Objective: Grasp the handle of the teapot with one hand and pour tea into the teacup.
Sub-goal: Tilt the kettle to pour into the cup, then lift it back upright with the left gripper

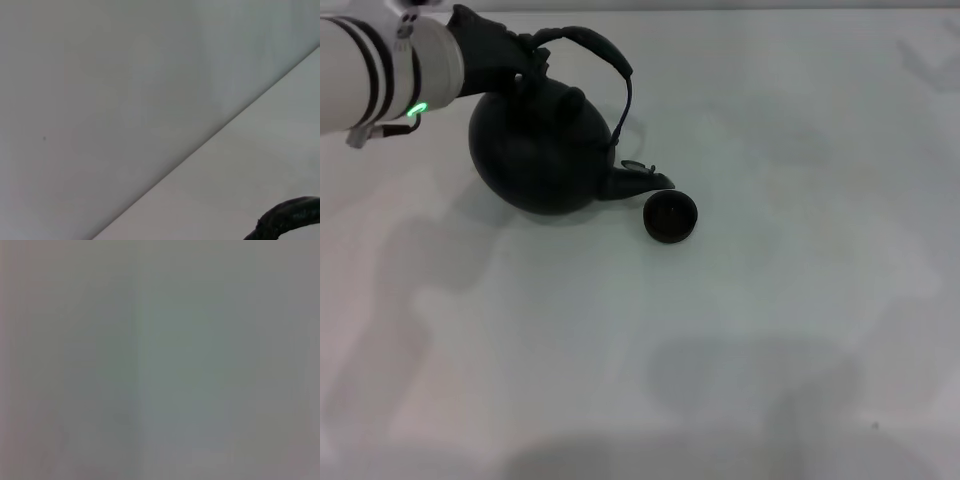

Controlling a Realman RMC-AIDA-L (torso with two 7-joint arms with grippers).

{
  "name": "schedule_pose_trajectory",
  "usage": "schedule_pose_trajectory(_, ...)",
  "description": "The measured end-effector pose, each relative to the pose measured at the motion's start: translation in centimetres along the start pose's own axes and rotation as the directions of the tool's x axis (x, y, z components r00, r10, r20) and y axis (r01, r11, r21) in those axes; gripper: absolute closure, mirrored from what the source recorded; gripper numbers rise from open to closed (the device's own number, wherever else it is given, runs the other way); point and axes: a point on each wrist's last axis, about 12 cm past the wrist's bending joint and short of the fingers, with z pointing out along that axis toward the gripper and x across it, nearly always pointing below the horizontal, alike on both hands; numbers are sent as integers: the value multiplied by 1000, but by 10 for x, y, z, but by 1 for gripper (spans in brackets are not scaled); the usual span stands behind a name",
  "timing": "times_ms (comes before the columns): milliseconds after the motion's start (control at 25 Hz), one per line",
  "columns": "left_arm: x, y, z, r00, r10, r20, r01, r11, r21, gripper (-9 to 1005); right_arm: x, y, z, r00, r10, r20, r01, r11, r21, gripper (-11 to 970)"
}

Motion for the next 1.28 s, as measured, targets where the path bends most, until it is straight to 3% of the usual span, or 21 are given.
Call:
schedule_pose_trajectory(560, -1, -9, -6, 998, 48, -51, -48, 999, -1, 866, 3, 0, -1, 1000, 9, -6, -9, 1000, 5, 114)
schedule_pose_trajectory(1280, -10, -8, -9, 989, 97, -113, -102, 994, -35, 866, 7, 1, 0, 1000, 20, -15, -20, 1000, 1, 114)
